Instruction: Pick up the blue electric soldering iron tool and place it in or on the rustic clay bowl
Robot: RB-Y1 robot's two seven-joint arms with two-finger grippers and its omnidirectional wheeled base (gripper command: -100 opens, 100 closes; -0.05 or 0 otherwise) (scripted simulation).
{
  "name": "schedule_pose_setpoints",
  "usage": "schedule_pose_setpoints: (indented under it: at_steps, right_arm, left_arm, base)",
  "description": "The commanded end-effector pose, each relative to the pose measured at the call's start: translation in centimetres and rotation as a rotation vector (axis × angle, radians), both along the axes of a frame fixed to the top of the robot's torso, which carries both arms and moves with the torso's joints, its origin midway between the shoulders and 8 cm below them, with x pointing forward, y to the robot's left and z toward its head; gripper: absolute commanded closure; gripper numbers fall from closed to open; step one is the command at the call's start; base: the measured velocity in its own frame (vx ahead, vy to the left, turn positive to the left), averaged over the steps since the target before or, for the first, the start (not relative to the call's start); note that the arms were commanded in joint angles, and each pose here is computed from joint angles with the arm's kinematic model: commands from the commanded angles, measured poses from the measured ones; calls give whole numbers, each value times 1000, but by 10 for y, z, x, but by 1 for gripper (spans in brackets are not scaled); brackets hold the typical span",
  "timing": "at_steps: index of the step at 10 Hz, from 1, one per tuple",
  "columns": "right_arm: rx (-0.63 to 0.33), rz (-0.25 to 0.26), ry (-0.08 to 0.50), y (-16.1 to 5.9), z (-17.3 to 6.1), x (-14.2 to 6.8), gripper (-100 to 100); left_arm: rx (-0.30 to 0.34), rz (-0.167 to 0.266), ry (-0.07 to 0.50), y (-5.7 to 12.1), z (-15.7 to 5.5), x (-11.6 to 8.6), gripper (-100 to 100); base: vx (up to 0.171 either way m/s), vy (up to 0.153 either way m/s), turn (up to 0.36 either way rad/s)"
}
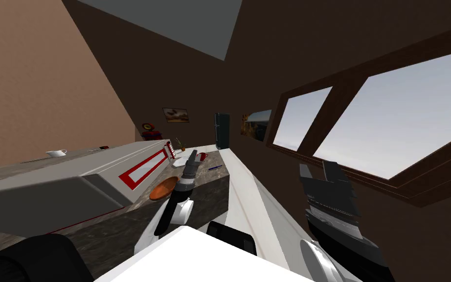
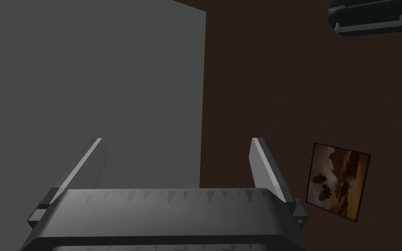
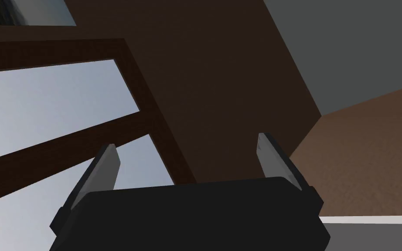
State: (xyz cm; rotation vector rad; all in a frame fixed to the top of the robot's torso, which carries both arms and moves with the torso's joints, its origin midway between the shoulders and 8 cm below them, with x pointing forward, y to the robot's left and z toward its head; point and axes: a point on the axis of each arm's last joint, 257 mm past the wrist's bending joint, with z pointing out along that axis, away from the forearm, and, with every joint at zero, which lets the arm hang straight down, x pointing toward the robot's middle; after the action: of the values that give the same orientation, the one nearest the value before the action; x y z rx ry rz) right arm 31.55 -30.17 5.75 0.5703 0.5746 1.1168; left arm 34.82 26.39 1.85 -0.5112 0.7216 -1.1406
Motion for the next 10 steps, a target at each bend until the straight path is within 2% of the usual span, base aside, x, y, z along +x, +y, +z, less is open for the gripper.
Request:
schedule_pose_setpoints:
  at_steps: [1,8,9,10]
  right_arm:
    - [0,0,0,0,0,0,0]
    - [0,0,0,0,0,0,0]
    - [0,0,0,0,0,0,0]
    - [0,0,0,0,0,0,0]
  left_arm:
    - [39,-32,6,-12,0,0,-100]
    - [214,-185,31,-70,-6,-6,-100]
    - [226,-191,34,-71,-7,-6,-100]
    - [265,-219,39,-81,-10,-8,-100]
  base:
    - [11,-44,-113]
    - [54,-93,-151]
    - [59,-71,-59]
    - [58,-71,-131]
